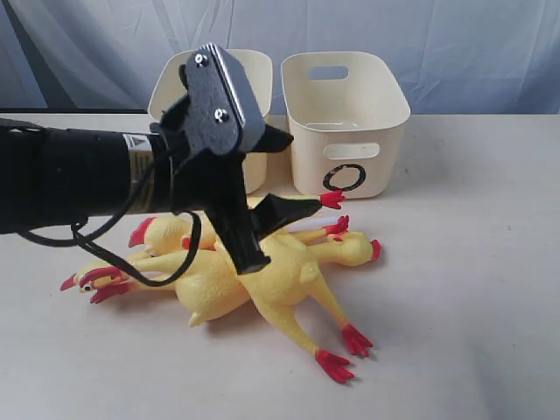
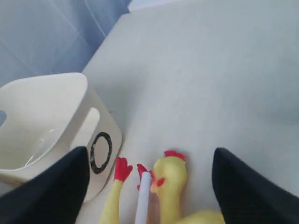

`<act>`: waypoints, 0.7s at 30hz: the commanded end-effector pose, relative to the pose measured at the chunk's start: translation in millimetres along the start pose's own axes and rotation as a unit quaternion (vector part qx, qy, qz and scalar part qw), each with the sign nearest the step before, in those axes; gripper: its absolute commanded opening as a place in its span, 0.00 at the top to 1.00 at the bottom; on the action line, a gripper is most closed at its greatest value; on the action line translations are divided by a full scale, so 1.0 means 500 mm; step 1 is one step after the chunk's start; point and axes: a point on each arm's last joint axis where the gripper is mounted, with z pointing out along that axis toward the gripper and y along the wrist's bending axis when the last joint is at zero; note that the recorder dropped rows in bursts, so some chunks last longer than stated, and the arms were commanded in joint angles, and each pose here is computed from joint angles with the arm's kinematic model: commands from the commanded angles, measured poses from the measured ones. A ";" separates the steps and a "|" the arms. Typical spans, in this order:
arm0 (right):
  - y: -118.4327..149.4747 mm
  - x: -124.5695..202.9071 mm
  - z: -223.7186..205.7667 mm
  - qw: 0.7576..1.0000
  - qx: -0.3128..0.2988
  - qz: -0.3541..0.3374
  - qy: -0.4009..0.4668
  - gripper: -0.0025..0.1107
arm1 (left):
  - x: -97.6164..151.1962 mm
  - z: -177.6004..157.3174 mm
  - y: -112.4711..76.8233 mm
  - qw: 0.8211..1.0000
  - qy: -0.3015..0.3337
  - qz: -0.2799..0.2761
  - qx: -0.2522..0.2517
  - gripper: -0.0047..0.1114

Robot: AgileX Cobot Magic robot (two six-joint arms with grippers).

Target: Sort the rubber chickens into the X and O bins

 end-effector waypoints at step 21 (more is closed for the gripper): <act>0.000 0.001 0.000 1.000 -0.001 -0.001 -0.004 0.98 | -0.004 -0.016 0.073 0.939 0.055 -0.289 -0.180 0.37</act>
